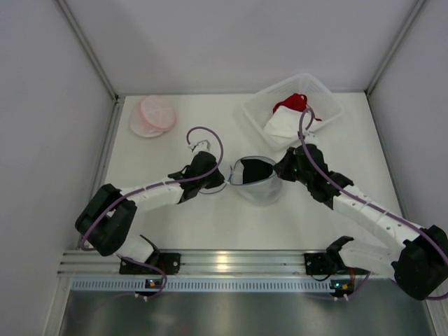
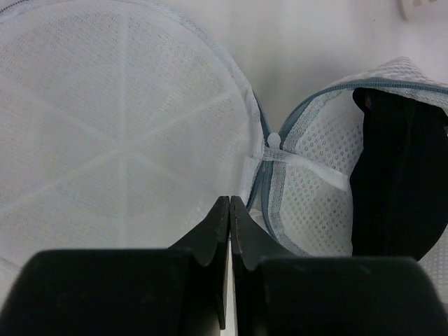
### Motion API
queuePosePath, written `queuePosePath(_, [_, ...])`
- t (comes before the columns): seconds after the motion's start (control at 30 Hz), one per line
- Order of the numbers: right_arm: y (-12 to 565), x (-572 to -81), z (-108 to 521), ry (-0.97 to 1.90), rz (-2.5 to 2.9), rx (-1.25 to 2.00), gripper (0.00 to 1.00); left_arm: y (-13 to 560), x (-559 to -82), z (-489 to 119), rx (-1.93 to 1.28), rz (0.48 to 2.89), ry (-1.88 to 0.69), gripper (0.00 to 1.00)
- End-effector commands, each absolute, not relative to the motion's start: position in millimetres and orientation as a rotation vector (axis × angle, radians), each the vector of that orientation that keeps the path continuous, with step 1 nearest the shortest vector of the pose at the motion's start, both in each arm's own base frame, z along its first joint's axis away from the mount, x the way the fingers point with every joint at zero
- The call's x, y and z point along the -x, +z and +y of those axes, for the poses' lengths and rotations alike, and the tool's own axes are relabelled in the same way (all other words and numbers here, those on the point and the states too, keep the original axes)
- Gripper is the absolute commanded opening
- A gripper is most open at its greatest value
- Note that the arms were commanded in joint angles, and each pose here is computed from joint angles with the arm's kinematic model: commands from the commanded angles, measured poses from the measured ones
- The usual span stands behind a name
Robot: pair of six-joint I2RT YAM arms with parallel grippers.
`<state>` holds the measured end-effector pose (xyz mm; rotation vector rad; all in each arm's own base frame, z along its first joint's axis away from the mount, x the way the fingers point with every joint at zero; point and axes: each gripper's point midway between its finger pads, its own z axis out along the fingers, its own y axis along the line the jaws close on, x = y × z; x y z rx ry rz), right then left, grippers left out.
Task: Place the bra in the laundry bag and zip it closed
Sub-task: Adjust the laundry bag at the center of the board.
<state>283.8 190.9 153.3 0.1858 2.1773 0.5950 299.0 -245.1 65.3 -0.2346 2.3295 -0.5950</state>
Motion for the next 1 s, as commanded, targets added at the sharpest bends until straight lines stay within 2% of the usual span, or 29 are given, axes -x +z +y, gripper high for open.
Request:
queuePosePath(0.0, [170,-291,189,0.597,2.119,-0.205,0.00,79,-305,-255,0.210,2.271,-0.663,0.03])
queuePosePath(0.07, [169,-292,188,0.592,2.120,-0.213,0.00,79,-303,-254,0.207,2.275,-0.667,0.00])
queuePosePath(0.27, [167,-294,183,0.580,2.118,-0.299,0.00,105,-292,-254,0.163,2.217,-0.744,0.00])
queuePosePath(0.4, [170,-301,186,0.614,2.083,-0.359,0.00,125,-276,-257,0.000,2.166,-0.796,0.00])
queuePosePath(0.53, [166,-303,190,0.651,2.066,-0.404,0.00,113,-252,-265,-0.132,2.188,-0.803,0.00])
queuePosePath(0.9, [164,-311,182,0.638,2.013,-0.500,0.00,90,-206,-278,-0.235,2.186,-0.738,0.00])
queuePosePath(0.97, [167,-313,182,0.642,2.002,-0.501,0.00,86,-198,-282,-0.271,2.186,-0.761,0.04])
